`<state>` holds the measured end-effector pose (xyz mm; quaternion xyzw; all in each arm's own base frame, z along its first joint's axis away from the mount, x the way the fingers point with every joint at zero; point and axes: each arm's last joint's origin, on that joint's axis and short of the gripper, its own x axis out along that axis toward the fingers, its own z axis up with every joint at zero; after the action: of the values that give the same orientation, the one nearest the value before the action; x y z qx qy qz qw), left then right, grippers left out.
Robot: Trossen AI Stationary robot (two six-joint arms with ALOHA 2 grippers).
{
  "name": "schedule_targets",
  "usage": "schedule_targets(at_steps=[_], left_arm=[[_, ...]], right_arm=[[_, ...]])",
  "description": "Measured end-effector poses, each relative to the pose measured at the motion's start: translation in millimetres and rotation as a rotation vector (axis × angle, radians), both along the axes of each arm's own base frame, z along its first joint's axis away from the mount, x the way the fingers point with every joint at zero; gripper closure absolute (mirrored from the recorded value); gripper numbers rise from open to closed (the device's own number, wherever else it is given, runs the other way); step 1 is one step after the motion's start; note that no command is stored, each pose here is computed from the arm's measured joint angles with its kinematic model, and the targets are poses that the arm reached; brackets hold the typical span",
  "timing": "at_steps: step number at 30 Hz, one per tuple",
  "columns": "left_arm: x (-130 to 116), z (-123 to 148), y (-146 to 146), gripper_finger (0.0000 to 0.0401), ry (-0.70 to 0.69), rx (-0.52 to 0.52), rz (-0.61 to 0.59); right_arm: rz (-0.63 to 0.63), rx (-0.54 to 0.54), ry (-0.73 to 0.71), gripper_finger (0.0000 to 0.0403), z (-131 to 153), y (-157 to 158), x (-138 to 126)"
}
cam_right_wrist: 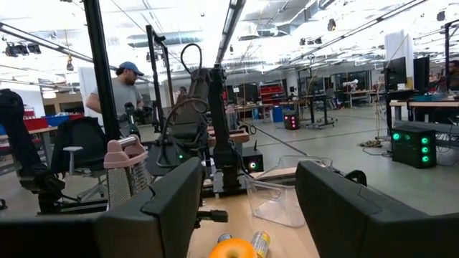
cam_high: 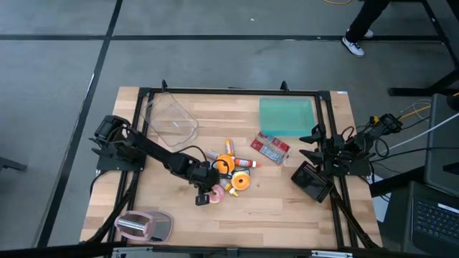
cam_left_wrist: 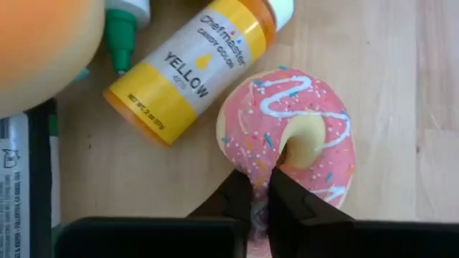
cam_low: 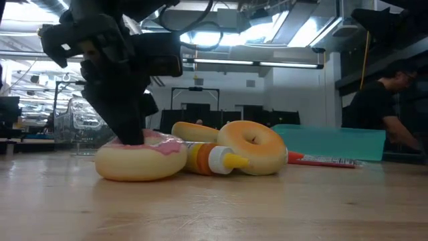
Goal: Pick & Place Food Item
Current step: Put the pink donut into the black bin
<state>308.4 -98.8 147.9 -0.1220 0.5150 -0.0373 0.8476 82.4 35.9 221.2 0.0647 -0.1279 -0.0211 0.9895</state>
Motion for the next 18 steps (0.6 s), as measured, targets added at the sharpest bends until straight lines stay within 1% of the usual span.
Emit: schedule_targets(at_steps=[5,10,14,18], left_arm=[[4.1,8.2,5.1,0.0378,-0.032,-0.011,-0.013],[14.7,29.5,4.1,0.0383,-0.093,-0.013,-0.069],[27.0,49.9,4.4,0.0385,-0.163,0.017,-0.116],[41.0,69.0,15.0,0.0384,-0.268,0.077,-0.132]], right_arm=[[0.005,0.022,-0.002,0.0179,0.1,0.0,0.0],[0.005,0.024,-0.005,0.0179,0.4,-0.1,-0.1],[0.005,0.025,-0.007,0.0179,0.6,-0.1,-0.2],[0.002,0.019,-0.012,0.0179,1.2,-0.2,-0.3]])
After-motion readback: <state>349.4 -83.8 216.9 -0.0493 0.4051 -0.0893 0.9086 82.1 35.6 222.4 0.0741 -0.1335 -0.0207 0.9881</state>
